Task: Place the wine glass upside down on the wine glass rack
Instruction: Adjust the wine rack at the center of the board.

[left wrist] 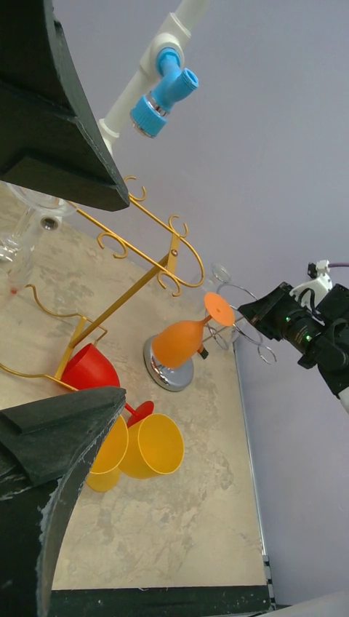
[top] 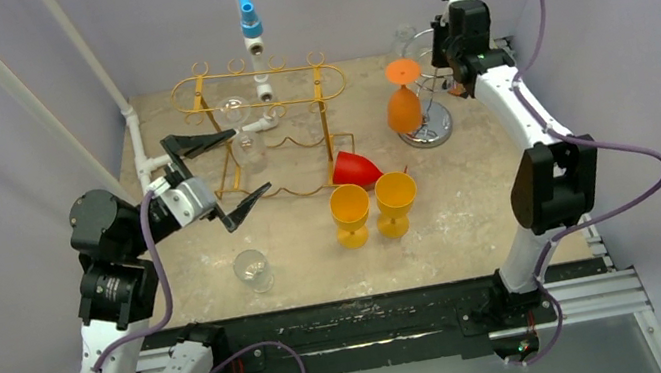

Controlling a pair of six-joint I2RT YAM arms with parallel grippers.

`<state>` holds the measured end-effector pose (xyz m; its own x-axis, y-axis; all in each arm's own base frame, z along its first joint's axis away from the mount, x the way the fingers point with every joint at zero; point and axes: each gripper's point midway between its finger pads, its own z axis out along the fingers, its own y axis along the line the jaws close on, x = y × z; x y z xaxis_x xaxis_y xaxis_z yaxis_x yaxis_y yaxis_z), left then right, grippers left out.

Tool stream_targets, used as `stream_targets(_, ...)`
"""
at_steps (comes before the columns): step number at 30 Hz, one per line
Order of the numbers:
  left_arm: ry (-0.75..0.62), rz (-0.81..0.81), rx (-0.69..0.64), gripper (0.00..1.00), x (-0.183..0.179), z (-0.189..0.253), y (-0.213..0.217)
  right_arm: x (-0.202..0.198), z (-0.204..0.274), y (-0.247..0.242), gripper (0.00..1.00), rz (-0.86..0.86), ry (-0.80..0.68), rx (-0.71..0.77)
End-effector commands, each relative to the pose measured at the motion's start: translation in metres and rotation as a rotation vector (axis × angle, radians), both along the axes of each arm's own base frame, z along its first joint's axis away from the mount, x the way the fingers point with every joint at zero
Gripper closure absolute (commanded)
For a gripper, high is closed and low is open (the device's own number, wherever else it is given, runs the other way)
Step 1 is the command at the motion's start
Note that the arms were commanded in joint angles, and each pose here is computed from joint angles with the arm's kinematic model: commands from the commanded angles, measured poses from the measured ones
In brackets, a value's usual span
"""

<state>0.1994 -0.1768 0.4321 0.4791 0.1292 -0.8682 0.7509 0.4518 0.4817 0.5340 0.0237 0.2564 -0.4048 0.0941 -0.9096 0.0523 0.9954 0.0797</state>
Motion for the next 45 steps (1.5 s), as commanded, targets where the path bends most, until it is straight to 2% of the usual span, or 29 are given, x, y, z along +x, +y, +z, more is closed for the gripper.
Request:
stream_targets(1,-0.037,0.007,-0.021,0.00,-0.006,0.014,0.002,-0.005,0.051,0.019,1.00,-0.103,-0.138,0.092)
stream_targets(16,-0.037,0.010,-0.019,0.00,-0.008,0.010,0.003,-0.017,0.087,0.008,1.00,-0.336,-0.273,0.070)
stream_targets(30,-0.045,0.004,-0.022,0.00,-0.011,0.013,0.003,-0.035,0.092,-0.002,1.00,-0.473,-0.319,0.055)
stream_targets(45,-0.047,-0.001,-0.016,0.00,-0.009,0.012,0.002,-0.028,0.107,-0.035,1.00,-0.628,-0.391,0.023)
